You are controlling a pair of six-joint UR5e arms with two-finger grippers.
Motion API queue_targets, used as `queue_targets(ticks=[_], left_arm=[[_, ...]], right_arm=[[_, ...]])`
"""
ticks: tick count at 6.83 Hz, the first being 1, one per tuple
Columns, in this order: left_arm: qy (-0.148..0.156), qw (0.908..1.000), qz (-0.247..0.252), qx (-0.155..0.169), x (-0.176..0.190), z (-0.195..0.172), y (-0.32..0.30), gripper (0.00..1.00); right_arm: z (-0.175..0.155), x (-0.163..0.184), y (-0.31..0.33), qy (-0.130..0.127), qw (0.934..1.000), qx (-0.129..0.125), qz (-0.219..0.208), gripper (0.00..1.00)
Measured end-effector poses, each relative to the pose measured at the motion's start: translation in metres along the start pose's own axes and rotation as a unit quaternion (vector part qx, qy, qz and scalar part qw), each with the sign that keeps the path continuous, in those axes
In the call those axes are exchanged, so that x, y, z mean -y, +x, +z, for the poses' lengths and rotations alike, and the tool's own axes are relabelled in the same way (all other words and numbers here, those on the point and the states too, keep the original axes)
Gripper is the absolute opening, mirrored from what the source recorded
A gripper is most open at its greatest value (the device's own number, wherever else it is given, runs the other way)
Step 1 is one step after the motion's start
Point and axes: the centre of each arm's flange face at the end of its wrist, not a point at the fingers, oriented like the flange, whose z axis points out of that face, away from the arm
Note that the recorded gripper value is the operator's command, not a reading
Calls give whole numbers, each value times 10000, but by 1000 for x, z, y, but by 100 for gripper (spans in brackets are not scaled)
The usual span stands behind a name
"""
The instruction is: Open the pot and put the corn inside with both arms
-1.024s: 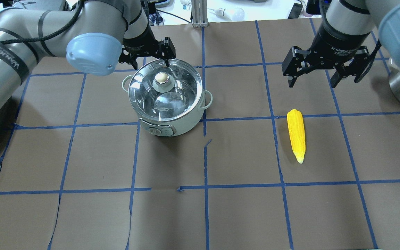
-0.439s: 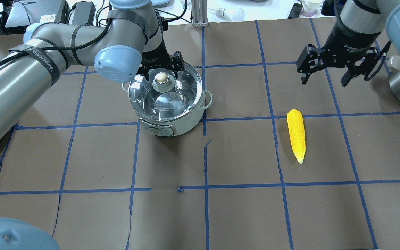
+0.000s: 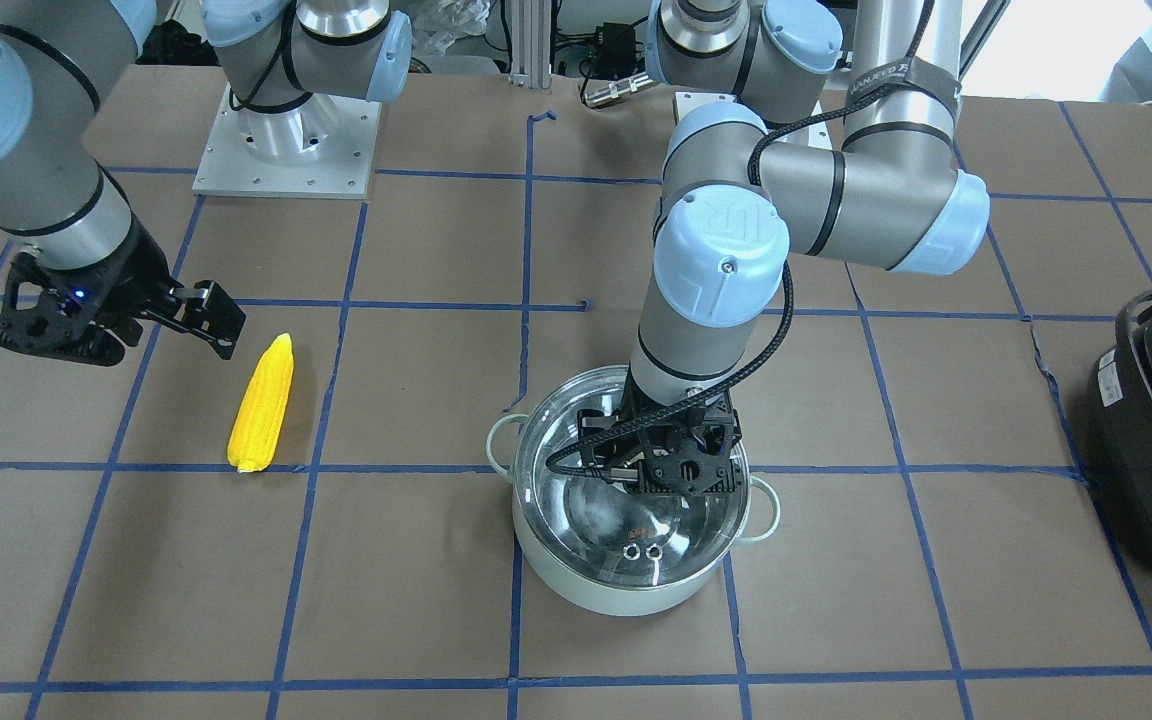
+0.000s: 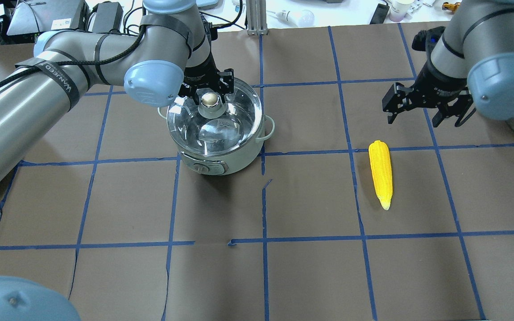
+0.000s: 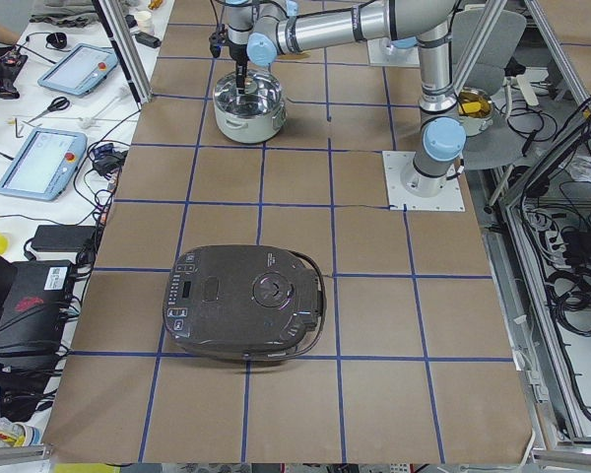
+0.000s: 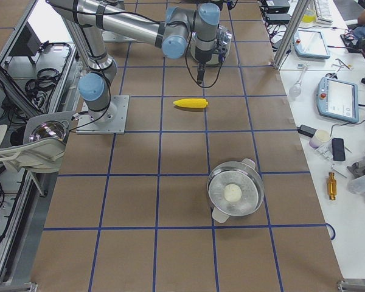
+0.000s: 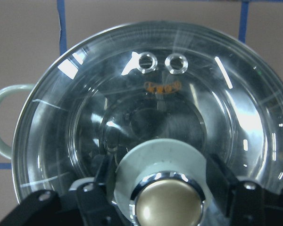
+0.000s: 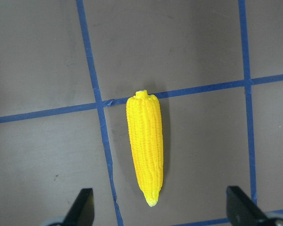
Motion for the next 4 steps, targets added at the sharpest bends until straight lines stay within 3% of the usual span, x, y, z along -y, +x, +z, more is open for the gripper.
queue_targets(ticks=[1,2,4], left_arm=[[38,10000,1,-23,-1,-6,0,20],[63,10000,0,-33,-2,-10,0,11],[113,9999,-7,-51,-2,-18,-1,5]], right_arm=[[39,-4,1,72,9999,-104,-45,100],[75,-6,1,76,9998,-145,-120,100],[127,-8,-10,-105,9994,-154,-298,100]])
